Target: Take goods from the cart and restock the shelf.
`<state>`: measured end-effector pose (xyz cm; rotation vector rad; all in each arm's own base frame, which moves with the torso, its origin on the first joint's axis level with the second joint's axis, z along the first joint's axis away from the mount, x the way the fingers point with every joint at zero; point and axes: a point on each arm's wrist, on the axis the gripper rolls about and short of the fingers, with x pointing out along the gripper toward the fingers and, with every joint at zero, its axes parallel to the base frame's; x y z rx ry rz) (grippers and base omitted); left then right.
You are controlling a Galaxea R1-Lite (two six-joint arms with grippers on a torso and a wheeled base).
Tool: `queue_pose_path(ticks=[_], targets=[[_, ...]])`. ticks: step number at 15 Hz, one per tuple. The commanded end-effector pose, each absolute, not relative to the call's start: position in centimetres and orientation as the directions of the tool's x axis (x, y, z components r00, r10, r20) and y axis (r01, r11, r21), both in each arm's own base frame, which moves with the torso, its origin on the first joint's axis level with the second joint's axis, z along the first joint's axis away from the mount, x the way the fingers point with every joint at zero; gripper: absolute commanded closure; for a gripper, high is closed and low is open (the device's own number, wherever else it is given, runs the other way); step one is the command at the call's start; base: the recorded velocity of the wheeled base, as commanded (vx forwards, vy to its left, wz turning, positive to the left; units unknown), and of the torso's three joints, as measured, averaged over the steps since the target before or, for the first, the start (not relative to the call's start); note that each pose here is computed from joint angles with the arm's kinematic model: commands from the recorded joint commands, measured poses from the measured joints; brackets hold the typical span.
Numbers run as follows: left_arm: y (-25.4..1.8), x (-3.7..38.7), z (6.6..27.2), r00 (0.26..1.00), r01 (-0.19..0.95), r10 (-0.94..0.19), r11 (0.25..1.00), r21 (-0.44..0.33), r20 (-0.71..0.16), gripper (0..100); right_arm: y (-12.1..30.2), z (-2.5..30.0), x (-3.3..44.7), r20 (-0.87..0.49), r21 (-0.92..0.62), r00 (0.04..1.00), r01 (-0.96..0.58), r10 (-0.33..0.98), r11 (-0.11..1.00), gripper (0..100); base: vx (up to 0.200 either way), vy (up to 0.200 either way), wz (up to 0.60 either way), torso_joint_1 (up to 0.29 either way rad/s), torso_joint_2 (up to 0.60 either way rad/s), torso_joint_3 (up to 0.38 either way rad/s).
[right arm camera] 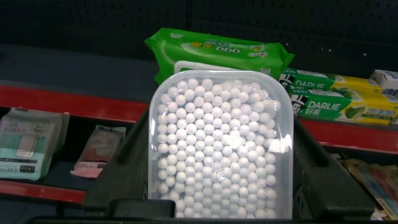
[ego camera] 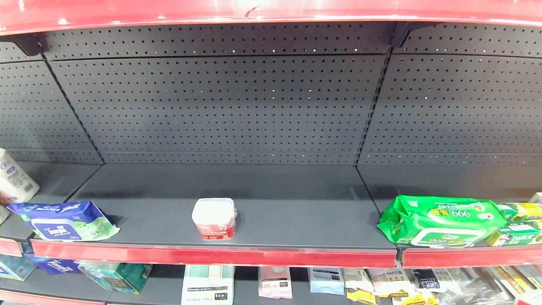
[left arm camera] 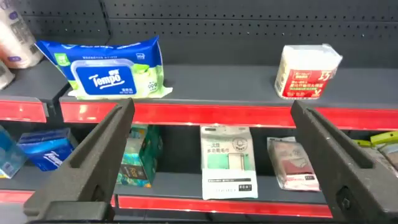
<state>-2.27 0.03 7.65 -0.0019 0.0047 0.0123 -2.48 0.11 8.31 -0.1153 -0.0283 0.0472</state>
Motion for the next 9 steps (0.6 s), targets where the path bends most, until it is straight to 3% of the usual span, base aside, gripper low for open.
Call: queue_pose_path(ticks=[1, 8, 9], targets=[[0.03, -2.27, 7.52, 1.0, -0.012, 0.012, 1.0, -0.003, -0.005, 0, 0.13, 8.31, -2.5, 0.028, -0.116, 0.998, -0.053, 0.057, 0.992, 100, 0.0, 0.0, 0.0, 0.0, 0.0, 0.0], [0.03, -2.27, 7.52, 1.0, -0.012, 0.012, 1.0, -0.003, -0.005, 0, 0.06, 8.34, -2.5, 0.031, -0.109, 0.999, -0.024, 0.028, 0.994, 100, 0.0, 0.0, 0.0, 0.0, 0.0, 0.0], [0.03, -2.27, 7.52, 1.0, -0.012, 0.012, 1.0, -0.003, -0.005, 0, 0.03, 8.34, -2.5, 0.031, -0.109, 0.999, -0.012, 0.015, 0.994, 100, 0.0, 0.0, 0.6, -0.002, 0.0, -0.002]])
